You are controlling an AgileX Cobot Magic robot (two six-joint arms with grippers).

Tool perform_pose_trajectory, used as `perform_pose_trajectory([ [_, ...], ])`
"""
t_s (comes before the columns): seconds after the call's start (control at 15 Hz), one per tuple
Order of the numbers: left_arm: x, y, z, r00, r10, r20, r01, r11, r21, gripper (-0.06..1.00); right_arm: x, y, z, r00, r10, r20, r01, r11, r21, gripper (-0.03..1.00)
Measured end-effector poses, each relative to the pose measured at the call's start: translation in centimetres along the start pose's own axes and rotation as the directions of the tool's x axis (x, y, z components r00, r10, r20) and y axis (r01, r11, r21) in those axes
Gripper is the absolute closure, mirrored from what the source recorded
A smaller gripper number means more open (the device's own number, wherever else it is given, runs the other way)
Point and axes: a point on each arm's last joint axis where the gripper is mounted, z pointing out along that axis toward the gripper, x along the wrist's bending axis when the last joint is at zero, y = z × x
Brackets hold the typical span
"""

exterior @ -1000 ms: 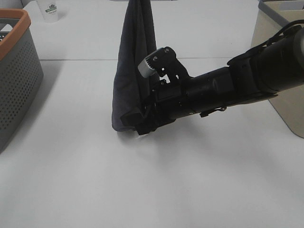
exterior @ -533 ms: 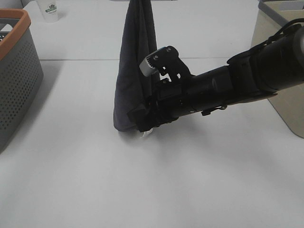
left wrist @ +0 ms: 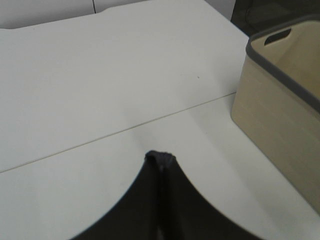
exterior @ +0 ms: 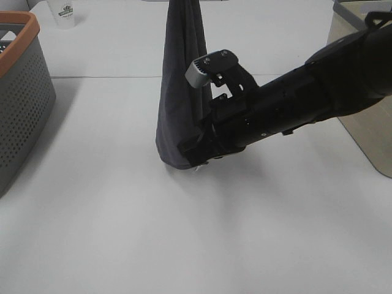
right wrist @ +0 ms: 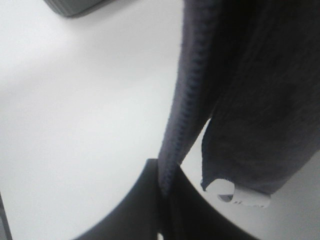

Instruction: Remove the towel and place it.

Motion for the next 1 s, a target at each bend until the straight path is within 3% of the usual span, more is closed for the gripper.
perform_pose_trajectory([
  [0.27, 3.6, 1.9, -1.3, 0.976, -0.216, -0.041, 0.212, 0.974, -0.074, 0.94, 1.1, 1.6, -5.5, 0.990, -0.105, 0.094, 0.102, 0.994, 0.041, 0.95],
  [0.47, 4.6, 2.6, -1.7, 0.921, -0.389, 0.001, 0.387, 0.916, -0.105, 0.94, 1.1, 3.7, -10.4, 0.929, -0.297, 0.219, 0.272, 0.952, 0.139, 0.95],
  [0.53, 5.7, 3.2, -1.8, 0.843, -0.537, 0.041, 0.537, 0.833, -0.131, 0.94, 0.6, 5.3, -12.6, 0.887, -0.367, 0.278, 0.314, 0.924, 0.218, 0.95],
  [0.6, 6.3, 3.3, -1.7, 0.808, -0.588, 0.040, 0.588, 0.797, -0.139, 0.94, 0.3, 6.3, -13.7, 0.867, -0.388, 0.312, 0.319, 0.914, 0.251, 0.95],
  [0.67, 6.7, 3.3, -1.7, 0.787, -0.617, 0.035, 0.614, 0.775, -0.147, 0.94, 0.1, 7.2, -14.7, 0.839, -0.418, 0.347, 0.336, 0.901, 0.273, 0.95],
  [0.8, 7.3, 3.0, -2.0, 0.787, -0.616, 0.014, 0.609, 0.774, -0.176, 0.94, -0.2, 8.5, -16.2, 0.793, -0.460, 0.400, 0.364, 0.884, 0.294, 0.95],
  [0.87, 7.6, 2.2, -2.4, 0.771, -0.636, -0.001, 0.626, 0.758, -0.183, 0.94, -0.4, 8.8, -16.5, 0.775, -0.476, 0.416, 0.374, 0.876, 0.305, 0.95],
  [1.0, 8.8, 0.6, -3.0, 0.695, -0.719, -0.011, 0.701, 0.682, -0.208, 0.94, -0.5, 9.2, -17.0, 0.749, -0.496, 0.439, 0.390, 0.866, 0.312, 0.95],
])
